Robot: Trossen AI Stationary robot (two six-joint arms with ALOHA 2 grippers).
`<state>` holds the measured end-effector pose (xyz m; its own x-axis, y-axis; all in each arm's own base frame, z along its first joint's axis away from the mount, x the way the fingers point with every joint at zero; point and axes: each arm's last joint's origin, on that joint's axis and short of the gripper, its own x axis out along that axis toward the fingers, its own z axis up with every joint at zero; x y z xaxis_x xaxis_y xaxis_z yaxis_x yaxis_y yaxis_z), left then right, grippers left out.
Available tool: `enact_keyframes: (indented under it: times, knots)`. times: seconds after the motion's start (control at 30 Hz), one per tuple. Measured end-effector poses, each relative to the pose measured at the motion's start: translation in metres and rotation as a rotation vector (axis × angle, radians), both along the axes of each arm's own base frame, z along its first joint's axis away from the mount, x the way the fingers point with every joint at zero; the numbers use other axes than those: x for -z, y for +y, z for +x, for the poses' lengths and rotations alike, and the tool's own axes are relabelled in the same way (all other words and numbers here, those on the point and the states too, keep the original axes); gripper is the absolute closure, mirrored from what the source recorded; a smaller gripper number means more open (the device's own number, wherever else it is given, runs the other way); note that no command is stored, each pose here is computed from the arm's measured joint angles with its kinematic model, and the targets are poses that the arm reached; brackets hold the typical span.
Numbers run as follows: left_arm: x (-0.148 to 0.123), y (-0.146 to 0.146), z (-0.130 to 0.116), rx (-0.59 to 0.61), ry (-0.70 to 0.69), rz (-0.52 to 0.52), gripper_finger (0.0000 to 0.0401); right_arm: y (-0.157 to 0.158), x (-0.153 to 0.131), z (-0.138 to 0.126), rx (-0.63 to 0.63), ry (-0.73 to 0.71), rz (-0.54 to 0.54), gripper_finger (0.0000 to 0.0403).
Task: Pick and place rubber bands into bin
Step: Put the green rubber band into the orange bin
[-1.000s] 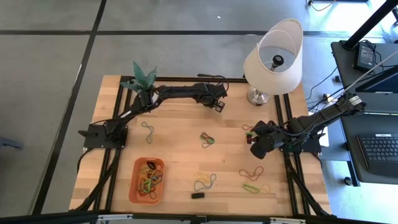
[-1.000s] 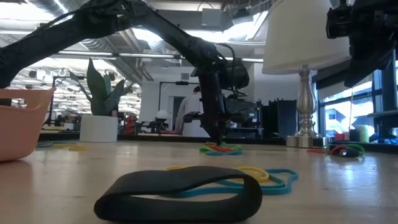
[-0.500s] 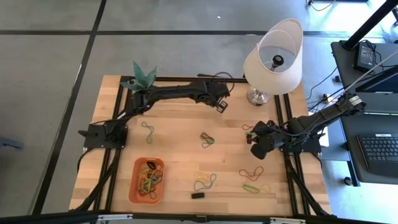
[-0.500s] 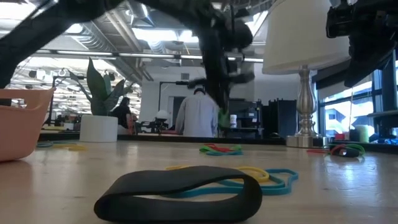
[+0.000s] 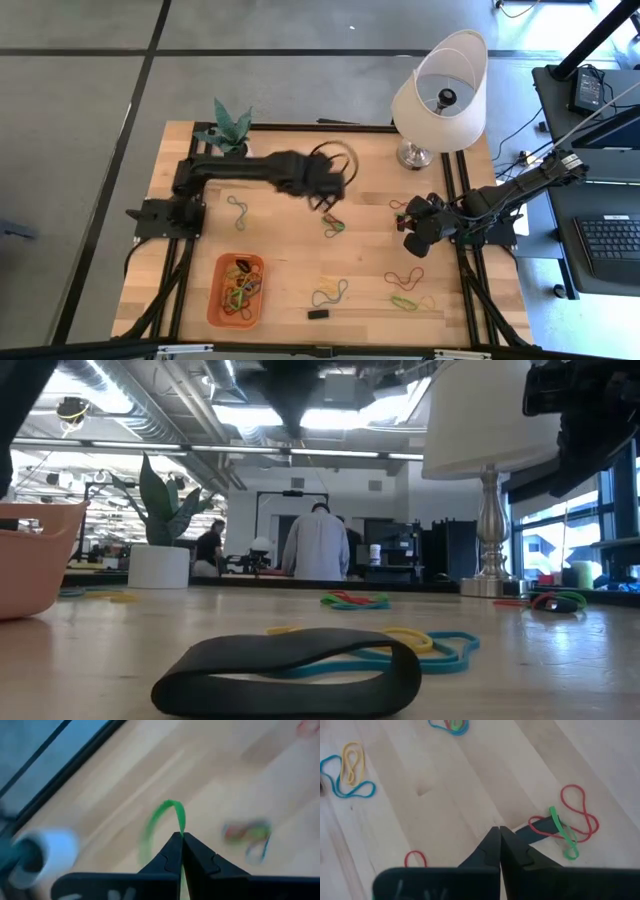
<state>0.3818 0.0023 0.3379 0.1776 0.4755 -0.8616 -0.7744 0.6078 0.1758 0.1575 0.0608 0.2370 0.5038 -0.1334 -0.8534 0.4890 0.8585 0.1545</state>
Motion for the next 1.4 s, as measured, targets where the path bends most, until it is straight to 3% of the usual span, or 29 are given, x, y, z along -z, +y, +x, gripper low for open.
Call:
enact_keyframes:
  times: [0.23, 0.5, 0.63, 0.77, 1.0, 1.2, 1.4]
  knots:
    - [-0.005, -0.057, -0.037, -0.096, -0.043, -0.037, 0.0399, 0.001, -0.001, 0.002, -0.048, -0.018, -0.018, 0.0402]
    - [0.031, -0.120, -0.099, -0.338, -0.047, -0.212, 0.0399, 0.002, -0.003, 0.005, -0.101, -0.046, -0.037, 0.0402]
    - [0.048, -0.154, -0.122, -0.471, -0.021, -0.339, 0.0399, 0.003, -0.004, 0.006, -0.125, -0.056, -0.047, 0.0402]
    - [0.062, -0.181, -0.137, -0.525, -0.027, -0.401, 0.0399, 0.003, -0.004, 0.006, -0.132, -0.055, -0.051, 0.0402]
    - [0.101, -0.197, -0.155, -0.635, 0.039, -0.446, 0.0399, 0.003, -0.004, 0.007, -0.149, -0.065, -0.058, 0.0402]
    - [0.138, -0.189, -0.162, -0.651, 0.053, -0.429, 0.0399, 0.004, -0.005, 0.008, -0.153, -0.078, -0.055, 0.0402]
    - [0.150, -0.182, -0.163, -0.670, 0.078, -0.413, 0.0391, 0.004, -0.005, 0.008, -0.151, -0.078, -0.054, 0.0402]
